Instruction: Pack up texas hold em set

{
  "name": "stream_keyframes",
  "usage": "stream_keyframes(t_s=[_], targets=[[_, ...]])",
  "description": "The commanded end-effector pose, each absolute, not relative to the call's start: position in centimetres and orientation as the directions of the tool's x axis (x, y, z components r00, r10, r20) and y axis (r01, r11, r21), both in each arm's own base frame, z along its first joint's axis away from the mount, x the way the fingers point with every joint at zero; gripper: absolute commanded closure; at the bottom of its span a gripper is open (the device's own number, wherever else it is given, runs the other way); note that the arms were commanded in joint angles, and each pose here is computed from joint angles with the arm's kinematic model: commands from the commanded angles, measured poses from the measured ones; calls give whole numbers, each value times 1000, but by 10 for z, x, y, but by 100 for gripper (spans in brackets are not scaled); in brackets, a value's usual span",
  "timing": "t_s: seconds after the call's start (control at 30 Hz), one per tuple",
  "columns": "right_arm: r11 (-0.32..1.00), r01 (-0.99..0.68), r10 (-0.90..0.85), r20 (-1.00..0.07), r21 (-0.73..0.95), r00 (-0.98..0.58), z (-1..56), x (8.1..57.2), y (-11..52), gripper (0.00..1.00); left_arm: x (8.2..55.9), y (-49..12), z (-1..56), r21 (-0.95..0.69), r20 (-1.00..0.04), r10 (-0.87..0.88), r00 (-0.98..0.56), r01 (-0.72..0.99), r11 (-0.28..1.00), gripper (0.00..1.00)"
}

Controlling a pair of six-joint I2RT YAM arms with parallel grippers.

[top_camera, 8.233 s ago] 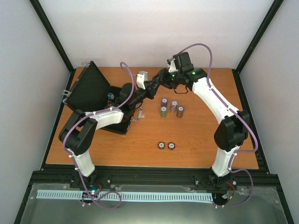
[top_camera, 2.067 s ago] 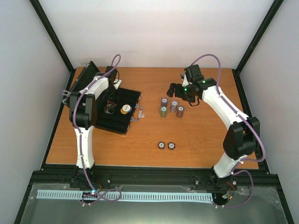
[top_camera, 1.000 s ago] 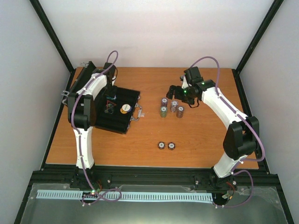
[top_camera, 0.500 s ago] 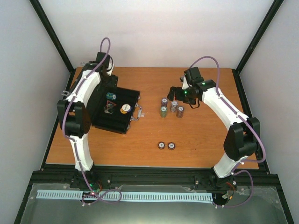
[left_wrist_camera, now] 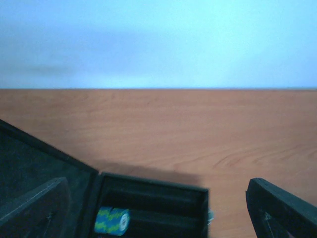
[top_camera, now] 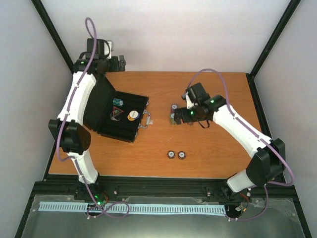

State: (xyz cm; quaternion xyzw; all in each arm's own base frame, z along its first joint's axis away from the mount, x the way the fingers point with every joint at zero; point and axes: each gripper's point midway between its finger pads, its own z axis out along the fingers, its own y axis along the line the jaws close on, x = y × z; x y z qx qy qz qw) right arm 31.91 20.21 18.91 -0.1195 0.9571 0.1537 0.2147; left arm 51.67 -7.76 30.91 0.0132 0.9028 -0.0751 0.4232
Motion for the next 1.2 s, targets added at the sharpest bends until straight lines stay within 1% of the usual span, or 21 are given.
stream_keyframes(t_s=[0.0, 0.07, 0.2, 0.33, 0.5, 0.63, 0.93, 1.17], targets=[[922, -366, -293, -392, 125, -872, 169, 278, 194, 0, 517, -77, 383, -381, -820, -291, -493, 91, 920, 0], [912, -394, -332, -361, 112, -871, 160, 260, 195, 0, 515, -78, 387, -423, -802, -321, -504, 99, 901, 0], [895, -434, -387, -307, 100, -869, 142, 233, 190, 0, 505, -84, 380, -424, -782, -293, -550, 126, 897, 0], [875, -476, -444, -251, 82, -860, 124, 214, 187, 1, 486, -86, 383, -425, -788, -281, -547, 153, 892, 0], [859, -499, -468, -217, 116, -857, 109, 200, 192, 4, 470, -83, 381, -425, -775, -286, -563, 130, 896, 0], [841, -514, -488, -176, 169, -855, 94, 189, 199, 6, 456, -91, 381, -436, -765, -260, -589, 176, 883, 0], [851, -493, -475, -137, 182, -869, 79, 193, 209, 7, 432, -89, 362, -435, -741, -251, -623, 159, 886, 0], [864, -463, -453, -94, 197, -886, 64, 186, 208, 7, 421, -84, 337, -400, -713, -215, -668, 135, 906, 0]])
